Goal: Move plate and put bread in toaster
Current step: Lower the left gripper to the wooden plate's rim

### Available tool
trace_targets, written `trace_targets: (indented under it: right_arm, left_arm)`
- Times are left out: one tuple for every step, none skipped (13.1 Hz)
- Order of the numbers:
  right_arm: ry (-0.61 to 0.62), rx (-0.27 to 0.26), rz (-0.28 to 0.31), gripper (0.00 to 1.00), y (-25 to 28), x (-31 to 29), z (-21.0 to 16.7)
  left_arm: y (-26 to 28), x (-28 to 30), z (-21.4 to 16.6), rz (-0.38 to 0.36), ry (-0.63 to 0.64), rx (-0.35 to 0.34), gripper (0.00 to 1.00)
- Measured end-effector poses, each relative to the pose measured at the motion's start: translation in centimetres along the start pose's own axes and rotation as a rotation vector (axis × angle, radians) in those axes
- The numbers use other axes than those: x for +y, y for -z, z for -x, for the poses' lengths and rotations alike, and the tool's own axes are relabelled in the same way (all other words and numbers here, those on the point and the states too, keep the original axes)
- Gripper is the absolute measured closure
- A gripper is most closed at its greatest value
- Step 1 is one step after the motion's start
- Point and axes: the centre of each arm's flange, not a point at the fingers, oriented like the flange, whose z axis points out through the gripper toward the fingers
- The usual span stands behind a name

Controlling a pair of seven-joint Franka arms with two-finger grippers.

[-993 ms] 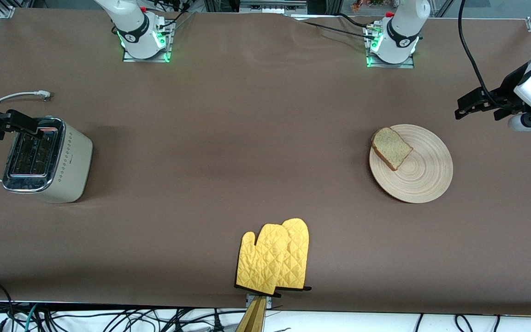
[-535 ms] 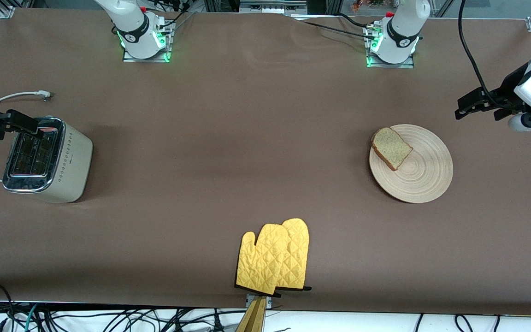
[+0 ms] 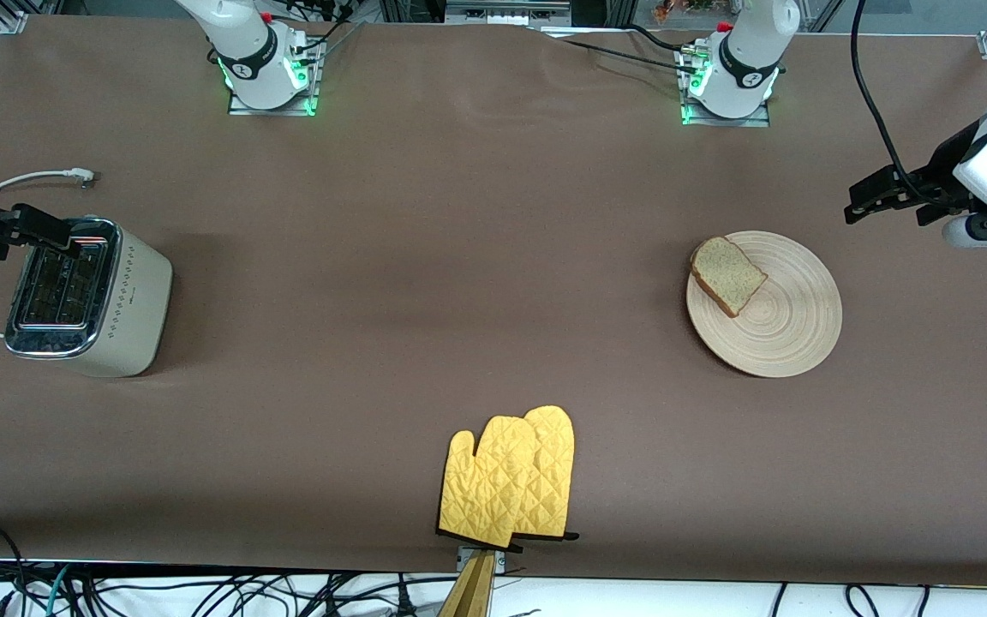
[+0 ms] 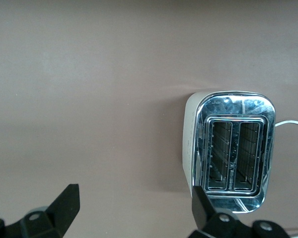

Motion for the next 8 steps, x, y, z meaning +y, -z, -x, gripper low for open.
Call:
trace_targets:
  right_arm:
    - [0.0, 0.0, 0.0, 0.0, 0.0, 0.0, 0.0]
    - [0.0, 0.0, 0.0, 0.0, 0.0, 0.0, 0.0]
    - [0.0, 0.0, 0.0, 0.0, 0.0, 0.0, 0.0]
    - [0.0, 0.0, 0.0, 0.0, 0.0, 0.0, 0.0]
    - [0.001, 0.0, 0.0, 0.0, 0.0, 0.0, 0.0]
    - [0.001, 0.0, -0.001, 0.0, 0.0, -0.1, 0.0]
    - [0.002, 0.0, -0.001, 0.0, 0.0, -0.2, 0.0]
    - [0.003, 0.0, -0.002, 0.0, 0.0, -0.2, 0.0]
  left_arm:
    - [-0.1, 0.0, -0.1, 0.0, 0.001, -0.002, 0.0]
    - [-0.2, -0.1, -0.1, 0.0, 0.002, -0.003, 0.0]
    - [-0.2, -0.3, -0.2, 0.001, 0.005, -0.004, 0.0]
    - [-0.3, -0.5, -0.3, 0.001, 0.009, -0.005, 0.0]
    - [-0.4, -0.9, -0.5, 0.003, 0.015, 0.002, 0.0]
    - [-0.3, -1.2, -0.8, 0.004, 0.021, 0.019, 0.0]
    - [-0.2, -1.4, -1.1, 0.004, 0.025, 0.034, 0.0]
    - [-0.2, -1.7, -1.2, 0.005, 0.03, 0.039, 0.0]
